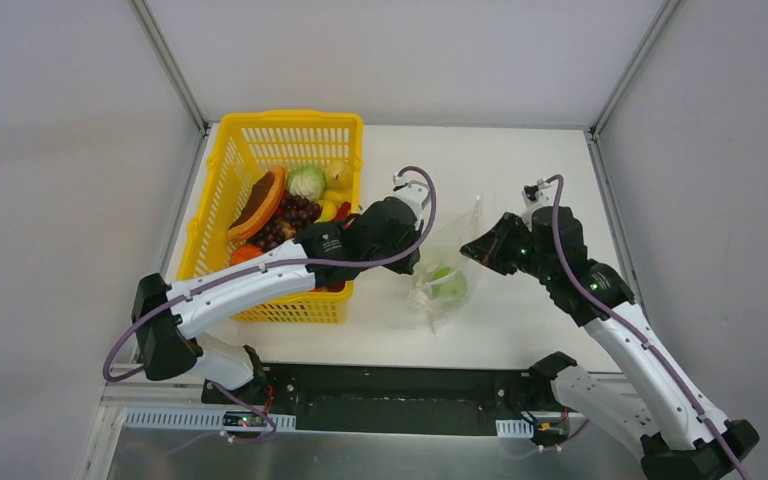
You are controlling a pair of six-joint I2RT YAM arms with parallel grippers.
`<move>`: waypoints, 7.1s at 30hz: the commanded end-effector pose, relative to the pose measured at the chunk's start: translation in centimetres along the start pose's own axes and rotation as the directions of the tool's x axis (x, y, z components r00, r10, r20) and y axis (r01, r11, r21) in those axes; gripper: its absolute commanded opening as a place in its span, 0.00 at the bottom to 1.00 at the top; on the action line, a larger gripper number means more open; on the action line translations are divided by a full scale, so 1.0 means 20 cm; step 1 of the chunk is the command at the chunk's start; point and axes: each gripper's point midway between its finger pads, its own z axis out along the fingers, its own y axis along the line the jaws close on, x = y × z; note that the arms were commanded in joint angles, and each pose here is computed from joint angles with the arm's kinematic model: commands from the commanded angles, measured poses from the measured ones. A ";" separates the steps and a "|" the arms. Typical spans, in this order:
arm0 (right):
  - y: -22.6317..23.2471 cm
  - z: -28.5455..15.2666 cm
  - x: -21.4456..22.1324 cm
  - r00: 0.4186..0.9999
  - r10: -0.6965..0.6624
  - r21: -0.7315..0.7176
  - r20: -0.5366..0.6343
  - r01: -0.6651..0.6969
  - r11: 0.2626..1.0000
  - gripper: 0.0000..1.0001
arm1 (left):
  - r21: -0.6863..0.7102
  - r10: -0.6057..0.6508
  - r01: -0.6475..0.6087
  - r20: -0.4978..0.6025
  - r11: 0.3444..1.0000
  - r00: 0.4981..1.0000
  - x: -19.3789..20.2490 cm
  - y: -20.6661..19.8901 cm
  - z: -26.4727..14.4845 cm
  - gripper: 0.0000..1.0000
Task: Place the food in the zip-top bag and seal the zipper
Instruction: Adjust the zipper food storage bag at the center of the board, then pick up the fake fruit from the bin, then place the fake fruit in the zipper food storage bag.
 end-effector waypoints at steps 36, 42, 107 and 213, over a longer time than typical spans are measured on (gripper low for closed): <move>0.05 -0.01 -0.11 0.995 -0.068 -0.009 0.075 0.069 0.998 0.00 | -0.090 -0.091 0.117 0.252 0.989 0.963 -0.21 0.38 -0.54 0.99; 0.06 0.00 -0.09 0.996 -0.067 -0.023 0.061 0.069 0.997 0.00 | -0.257 -0.159 0.229 0.265 0.939 0.951 -0.05 0.69 -0.66 0.99; 0.07 0.00 -0.06 0.997 -0.067 -0.046 0.023 0.068 0.997 0.01 | -0.629 -0.476 0.456 0.151 0.630 0.866 0.62 1.38 -0.49 0.47; 0.20 -0.03 -0.19 0.934 0.334 -0.169 0.129 -0.312 0.935 0.00 | 0.045 -0.011 0.007 0.089 0.999 0.996 -0.30 -0.24 -0.01 0.84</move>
